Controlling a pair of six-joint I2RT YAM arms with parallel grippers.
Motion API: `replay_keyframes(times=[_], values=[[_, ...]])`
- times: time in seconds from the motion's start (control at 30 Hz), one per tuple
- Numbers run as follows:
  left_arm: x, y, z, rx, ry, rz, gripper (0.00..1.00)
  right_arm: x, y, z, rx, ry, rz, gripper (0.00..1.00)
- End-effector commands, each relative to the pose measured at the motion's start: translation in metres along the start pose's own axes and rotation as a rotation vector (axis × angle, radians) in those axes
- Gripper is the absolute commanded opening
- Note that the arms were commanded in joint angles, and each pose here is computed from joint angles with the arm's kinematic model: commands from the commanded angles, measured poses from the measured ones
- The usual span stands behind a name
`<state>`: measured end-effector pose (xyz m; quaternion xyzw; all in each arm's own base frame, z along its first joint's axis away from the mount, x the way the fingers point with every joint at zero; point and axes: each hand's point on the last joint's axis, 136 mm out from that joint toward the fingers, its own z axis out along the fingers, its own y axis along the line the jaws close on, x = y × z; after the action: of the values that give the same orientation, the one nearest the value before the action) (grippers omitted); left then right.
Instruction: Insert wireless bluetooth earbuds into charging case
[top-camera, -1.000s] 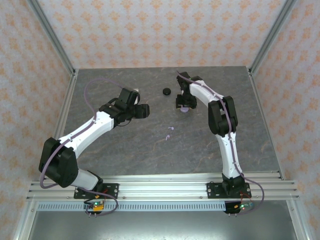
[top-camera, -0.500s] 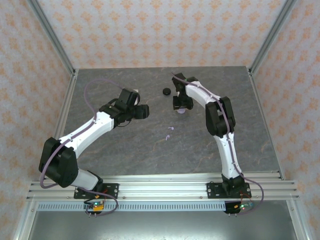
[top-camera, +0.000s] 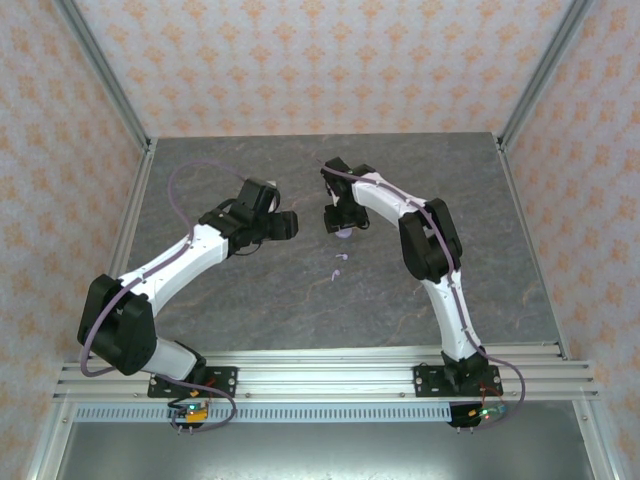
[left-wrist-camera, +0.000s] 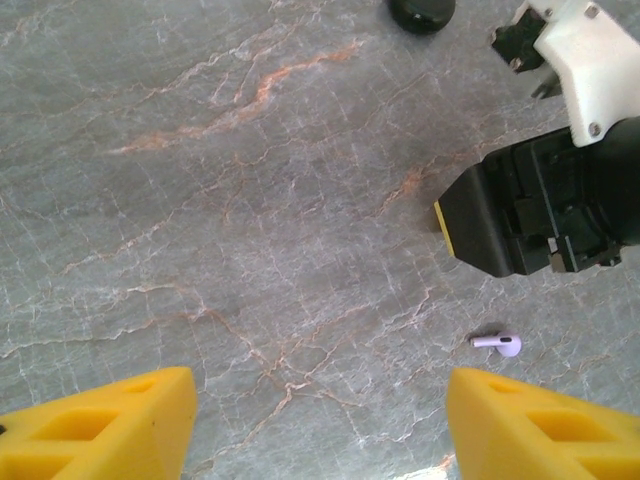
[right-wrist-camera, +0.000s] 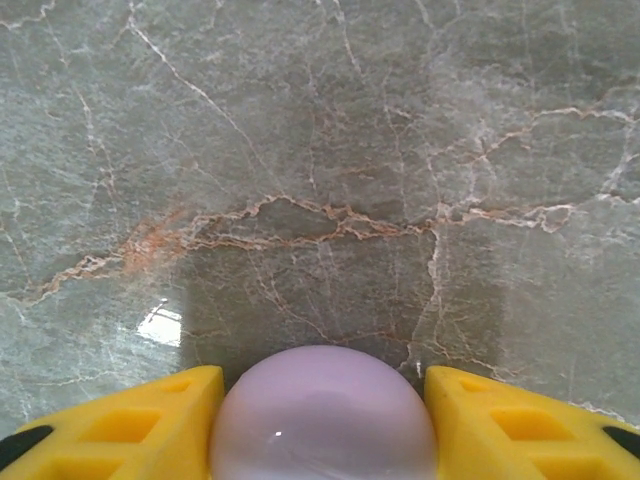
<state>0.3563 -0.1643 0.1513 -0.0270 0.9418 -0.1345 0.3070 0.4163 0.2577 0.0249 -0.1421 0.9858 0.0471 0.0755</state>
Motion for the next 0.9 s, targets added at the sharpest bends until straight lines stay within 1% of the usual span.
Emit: replay_keyframes(times=[0.0, 0.13, 0.23, 0.33, 0.43, 0.57, 0.67, 0.77, 0.87], values=[[0.000, -0.005, -0.002, 0.031, -0.017, -0.025, 0.67, 0.004, 0.006, -0.010, -0.026, -0.006, -0.009, 0.59], [0.001, -0.010, 0.006, 0.058, -0.012, -0.040, 0.67, -0.005, 0.000, -0.029, -0.041, -0.055, 0.055, 0.62], [0.001, -0.018, 0.018, 0.094, 0.006, -0.048, 0.67, -0.009, -0.003, -0.047, -0.121, -0.095, 0.117, 0.63], [-0.001, -0.026, 0.034, 0.124, 0.052, -0.056, 0.66, -0.009, -0.006, -0.064, -0.213, -0.131, 0.174, 0.63], [-0.004, -0.036, 0.051, 0.156, 0.083, -0.052, 0.65, -0.004, -0.013, -0.073, -0.273, -0.148, 0.224, 0.63], [-0.011, -0.049, 0.072, 0.188, 0.114, -0.043, 0.65, 0.007, -0.029, -0.074, -0.321, -0.152, 0.326, 0.62], [-0.016, -0.061, 0.088, 0.233, 0.133, -0.039, 0.65, 0.014, -0.028, -0.070, -0.403, -0.144, 0.381, 0.56], [-0.022, -0.069, 0.104, 0.260, 0.139, -0.053, 0.65, 0.015, -0.026, -0.064, -0.465, -0.143, 0.439, 0.48], [-0.018, -0.073, 0.127, 0.267, 0.188, -0.059, 0.64, 0.018, -0.025, -0.056, -0.504, -0.137, 0.489, 0.44]])
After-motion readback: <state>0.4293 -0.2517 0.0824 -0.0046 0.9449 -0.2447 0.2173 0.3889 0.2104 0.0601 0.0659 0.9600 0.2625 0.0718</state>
